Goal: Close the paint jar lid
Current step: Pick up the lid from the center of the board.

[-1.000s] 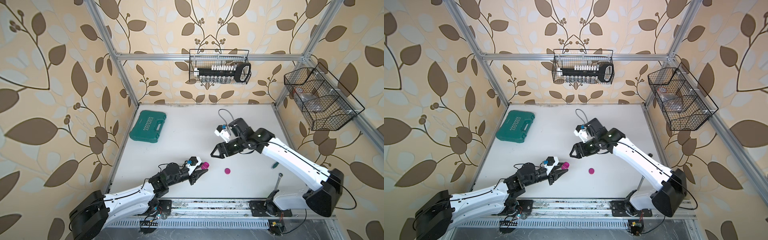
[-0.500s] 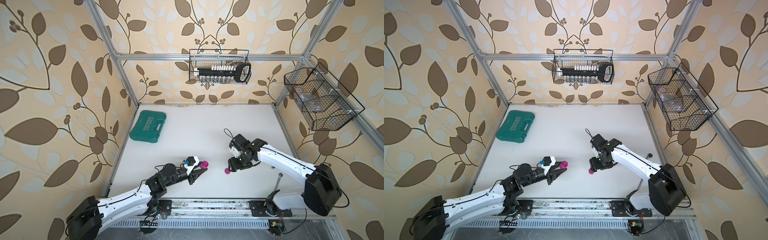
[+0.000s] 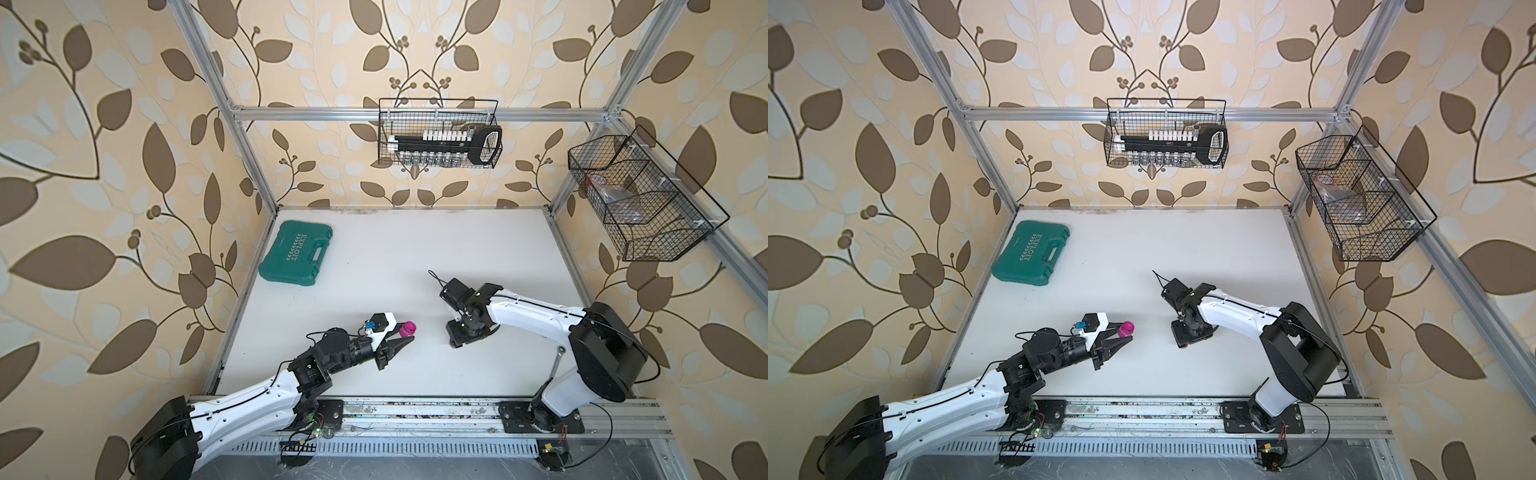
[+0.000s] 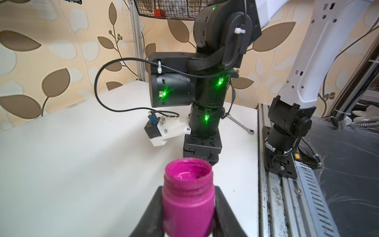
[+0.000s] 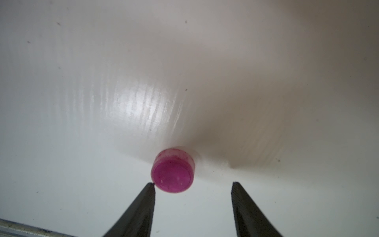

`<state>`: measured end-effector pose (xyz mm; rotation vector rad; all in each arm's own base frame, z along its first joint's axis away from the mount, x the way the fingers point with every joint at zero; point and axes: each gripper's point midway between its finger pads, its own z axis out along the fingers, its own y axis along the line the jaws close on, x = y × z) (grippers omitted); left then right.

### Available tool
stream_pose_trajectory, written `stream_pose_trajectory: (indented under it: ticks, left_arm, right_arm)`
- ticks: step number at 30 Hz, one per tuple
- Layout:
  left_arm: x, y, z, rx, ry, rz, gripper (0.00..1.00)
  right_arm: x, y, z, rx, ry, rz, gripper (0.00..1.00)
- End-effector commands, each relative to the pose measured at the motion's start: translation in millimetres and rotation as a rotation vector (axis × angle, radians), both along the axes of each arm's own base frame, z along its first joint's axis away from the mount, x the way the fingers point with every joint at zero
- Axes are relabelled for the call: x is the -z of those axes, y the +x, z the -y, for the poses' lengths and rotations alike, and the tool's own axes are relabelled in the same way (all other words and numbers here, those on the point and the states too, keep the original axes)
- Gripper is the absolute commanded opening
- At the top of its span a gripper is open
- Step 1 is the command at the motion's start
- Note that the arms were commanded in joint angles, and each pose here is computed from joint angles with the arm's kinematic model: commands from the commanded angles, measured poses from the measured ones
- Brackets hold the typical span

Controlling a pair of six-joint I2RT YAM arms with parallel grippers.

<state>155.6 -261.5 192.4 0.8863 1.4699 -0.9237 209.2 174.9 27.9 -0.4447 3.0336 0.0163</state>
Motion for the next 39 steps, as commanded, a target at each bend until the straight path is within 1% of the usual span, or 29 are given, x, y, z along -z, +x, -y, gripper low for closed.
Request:
stream_pose_trajectory:
  ticks: [1, 6, 11, 20, 31, 37, 39]
  left_arm:
    - [-8.0, -9.9, 1.6, 0.048, -0.036, 0.0, 0.18]
    - [-11.2, -11.9, -1.2, 0.046, -0.05, 0.008, 0.18]
    - [-11.0, -11.8, -1.3, 0.045, -0.048, 0.004, 0.18]
    - [-11.5, -11.3, -1.7, 0.041, -0.048, 0.004, 0.18]
    - [-10.0, -9.9, -1.6, 0.035, -0.042, 0.0, 0.17]
    - [-8.9, -9.5, -1.7, 0.033, -0.038, -0.004, 0.17]
    - [-8.5, -9.5, -1.6, 0.033, -0.037, -0.005, 0.17]
  right_arm:
    - [8.1, 1.1, -1.6, 0.013, -0.019, 0.015, 0.57]
    - [9.2, -1.3, -10.2, 0.0, -0.013, 0.015, 0.54]
    - [12.6, -3.7, -6.1, -0.001, -0.043, 0.008, 0.51]
    - [17.5, -5.8, -2.9, 0.002, -0.053, 0.004, 0.42]
    - [24.5, -2.8, -4.3, -0.01, -0.065, 0.002, 0.38]
    - [21.7, 0.3, -5.4, -0.019, -0.064, 0.01, 0.33]
    - [16.0, 2.5, -3.8, -0.016, -0.055, 0.02, 0.33]
